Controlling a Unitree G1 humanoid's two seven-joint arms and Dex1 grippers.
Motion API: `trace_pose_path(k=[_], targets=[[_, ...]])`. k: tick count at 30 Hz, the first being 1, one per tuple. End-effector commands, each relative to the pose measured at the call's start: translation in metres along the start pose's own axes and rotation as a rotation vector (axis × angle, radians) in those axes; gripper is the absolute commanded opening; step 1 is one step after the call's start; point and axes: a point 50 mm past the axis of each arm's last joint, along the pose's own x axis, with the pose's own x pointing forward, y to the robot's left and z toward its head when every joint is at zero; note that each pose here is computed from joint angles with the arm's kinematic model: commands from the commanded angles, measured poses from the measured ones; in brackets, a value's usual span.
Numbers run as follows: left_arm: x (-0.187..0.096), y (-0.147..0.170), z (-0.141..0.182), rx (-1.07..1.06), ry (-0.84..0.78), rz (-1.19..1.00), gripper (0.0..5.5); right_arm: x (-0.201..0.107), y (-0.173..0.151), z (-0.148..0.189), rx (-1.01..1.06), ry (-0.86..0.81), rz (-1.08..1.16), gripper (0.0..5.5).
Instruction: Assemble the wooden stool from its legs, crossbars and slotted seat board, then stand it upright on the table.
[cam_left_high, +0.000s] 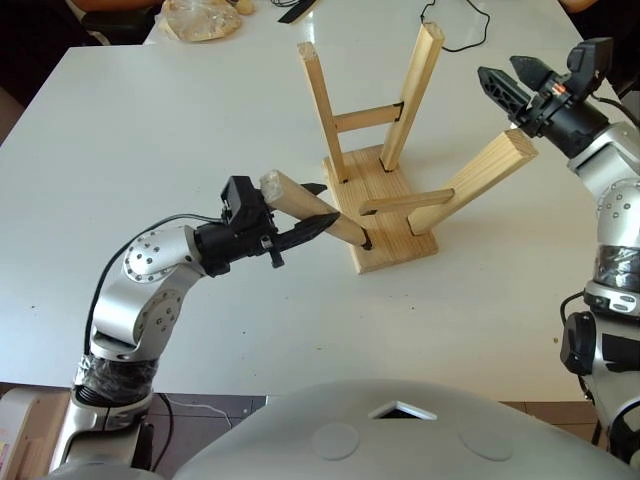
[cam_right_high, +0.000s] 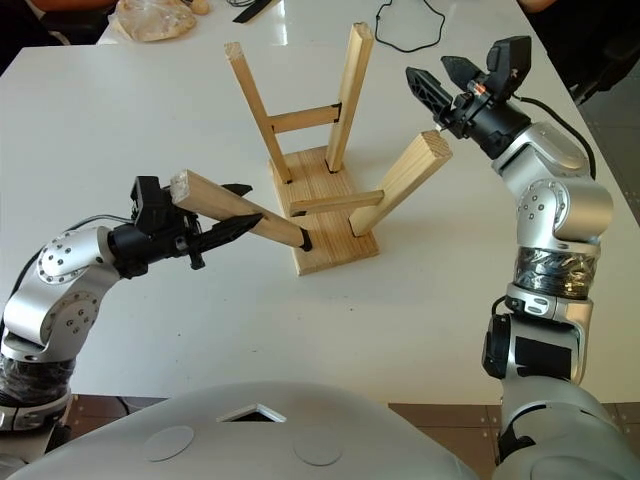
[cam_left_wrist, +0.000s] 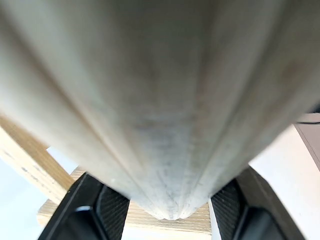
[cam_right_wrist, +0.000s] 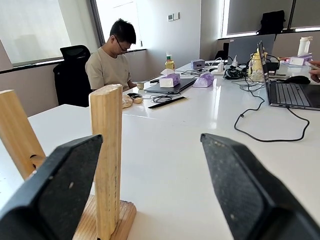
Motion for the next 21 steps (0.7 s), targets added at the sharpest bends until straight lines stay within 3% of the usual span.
trace_pose_path(k=[1, 6, 13, 19, 21], targets=[[-0.014, 0.019, -0.012, -0.024, 0.170, 0.021, 2.04, 0.003, 0.010, 0.012, -0.013, -0.068, 0.016, 3.62], [-0.014, 0.034, -0.008, -0.014, 0.206, -0.005, 2.04, 0.009, 0.022, 0.035, -0.024, -0.170, 0.045, 3.62], [-0.012, 0.049, -0.002, -0.029, 0.254, -0.029, 2.04, 0.010, 0.086, 0.082, -0.149, -0.316, 0.308, 3.62], [-0.001, 0.060, -0.002, -0.031, 0.300, -0.071, 2.04, 0.018, 0.149, 0.074, -0.140, -0.305, 0.481, 3.62], [0.004, 0.062, -0.002, -0.021, 0.311, -0.086, 2.04, 0.021, 0.159, 0.064, -0.131, -0.273, 0.486, 3.35]])
